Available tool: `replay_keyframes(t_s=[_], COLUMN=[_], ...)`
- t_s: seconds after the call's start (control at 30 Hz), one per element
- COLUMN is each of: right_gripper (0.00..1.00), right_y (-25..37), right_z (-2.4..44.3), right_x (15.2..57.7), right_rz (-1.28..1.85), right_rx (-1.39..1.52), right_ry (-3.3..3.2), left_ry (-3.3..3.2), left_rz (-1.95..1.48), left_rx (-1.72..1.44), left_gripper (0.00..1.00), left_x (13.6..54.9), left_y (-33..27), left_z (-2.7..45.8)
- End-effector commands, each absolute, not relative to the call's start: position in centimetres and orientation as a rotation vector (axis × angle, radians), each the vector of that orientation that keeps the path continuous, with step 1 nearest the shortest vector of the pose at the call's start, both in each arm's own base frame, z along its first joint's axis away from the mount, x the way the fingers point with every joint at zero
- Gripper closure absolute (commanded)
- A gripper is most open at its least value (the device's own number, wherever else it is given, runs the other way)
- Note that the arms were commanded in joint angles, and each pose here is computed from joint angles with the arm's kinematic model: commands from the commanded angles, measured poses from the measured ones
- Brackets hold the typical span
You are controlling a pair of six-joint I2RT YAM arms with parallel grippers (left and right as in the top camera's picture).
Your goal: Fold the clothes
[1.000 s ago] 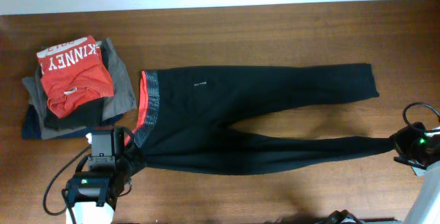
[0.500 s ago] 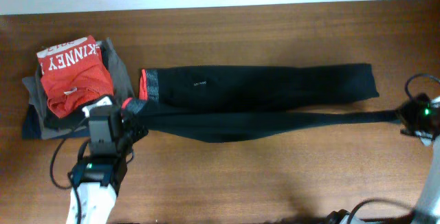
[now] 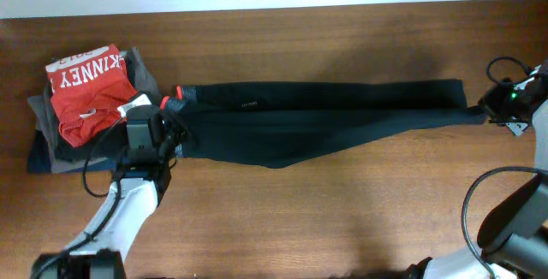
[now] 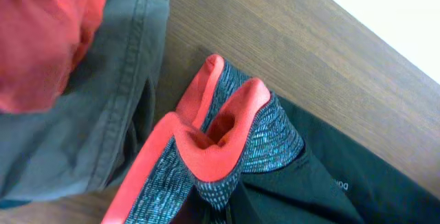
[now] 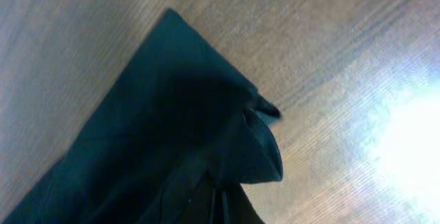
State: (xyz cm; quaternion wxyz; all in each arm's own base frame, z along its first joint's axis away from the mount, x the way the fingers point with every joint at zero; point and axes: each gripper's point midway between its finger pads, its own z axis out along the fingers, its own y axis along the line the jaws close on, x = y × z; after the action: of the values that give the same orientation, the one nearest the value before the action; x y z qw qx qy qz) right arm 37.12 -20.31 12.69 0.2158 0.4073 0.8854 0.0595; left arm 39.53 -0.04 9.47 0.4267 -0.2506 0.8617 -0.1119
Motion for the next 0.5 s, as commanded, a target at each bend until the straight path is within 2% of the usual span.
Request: replay_keyframes(t_s=[0.0, 0.23, 0.47], right_gripper=[0.96, 0.96, 0.96], right_y=[-21.4, -21.3, -20.6], right_z=[13.4, 13.2, 10.8], right_x=[38.1, 38.8, 39.8], right_rz=[0.111, 0.108, 0.103], right_rx=[1.105, 1.086, 1.073], right_ry=[2.422, 2.417, 2.469], left_ry=[2.114, 2.053, 2.012], left_rz=[-0.279, -0.296, -0.307], left_rx=[-0.624, -0.607, -0.596], left_gripper=[0.99, 0.99, 1.0], left_x=[40.7, 42.2, 43.2], left_y=[0.3, 0.2, 0.2], left_z=[9.8, 10.1, 10.2])
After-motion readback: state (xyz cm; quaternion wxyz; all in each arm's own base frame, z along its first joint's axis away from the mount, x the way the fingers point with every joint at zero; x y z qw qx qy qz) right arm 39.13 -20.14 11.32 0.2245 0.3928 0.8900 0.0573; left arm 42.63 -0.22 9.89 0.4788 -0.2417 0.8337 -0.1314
